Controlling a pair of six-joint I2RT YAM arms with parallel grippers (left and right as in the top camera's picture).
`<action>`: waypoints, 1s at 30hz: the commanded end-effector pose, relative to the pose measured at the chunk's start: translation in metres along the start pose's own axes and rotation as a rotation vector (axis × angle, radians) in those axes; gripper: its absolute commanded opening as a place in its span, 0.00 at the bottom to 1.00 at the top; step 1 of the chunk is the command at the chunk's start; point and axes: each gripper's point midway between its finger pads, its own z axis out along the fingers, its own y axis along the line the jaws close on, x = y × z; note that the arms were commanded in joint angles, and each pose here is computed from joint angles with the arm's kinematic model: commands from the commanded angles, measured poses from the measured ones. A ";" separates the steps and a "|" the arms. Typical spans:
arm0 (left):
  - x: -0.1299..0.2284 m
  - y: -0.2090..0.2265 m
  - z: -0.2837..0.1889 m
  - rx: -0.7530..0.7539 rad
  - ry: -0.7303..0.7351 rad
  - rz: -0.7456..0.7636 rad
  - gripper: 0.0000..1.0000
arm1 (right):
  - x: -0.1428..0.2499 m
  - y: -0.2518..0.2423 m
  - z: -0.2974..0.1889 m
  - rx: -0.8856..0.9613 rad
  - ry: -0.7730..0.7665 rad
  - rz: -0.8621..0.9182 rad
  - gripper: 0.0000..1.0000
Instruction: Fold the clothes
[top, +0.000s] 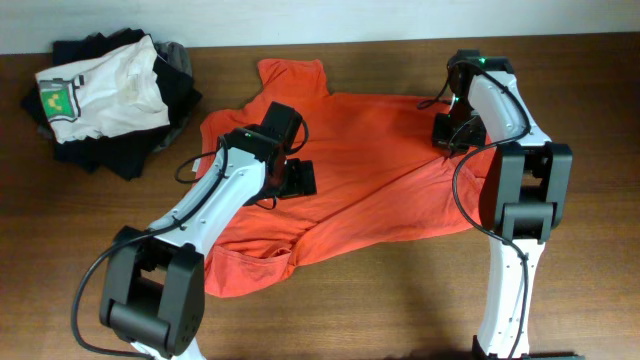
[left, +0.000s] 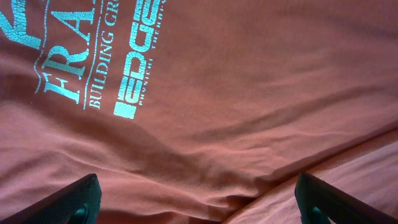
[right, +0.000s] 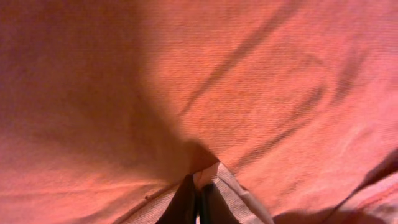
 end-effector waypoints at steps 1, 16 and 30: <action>0.000 0.003 0.002 -0.014 0.002 0.016 0.99 | 0.003 -0.017 0.000 0.074 0.012 0.012 0.04; 0.001 0.004 0.002 -0.017 0.009 0.013 0.99 | 0.036 -0.019 -0.103 -0.019 -0.025 0.074 0.04; 0.006 0.048 0.000 -0.021 0.113 -0.079 0.99 | 0.129 -0.020 -0.162 0.150 -0.036 0.025 0.04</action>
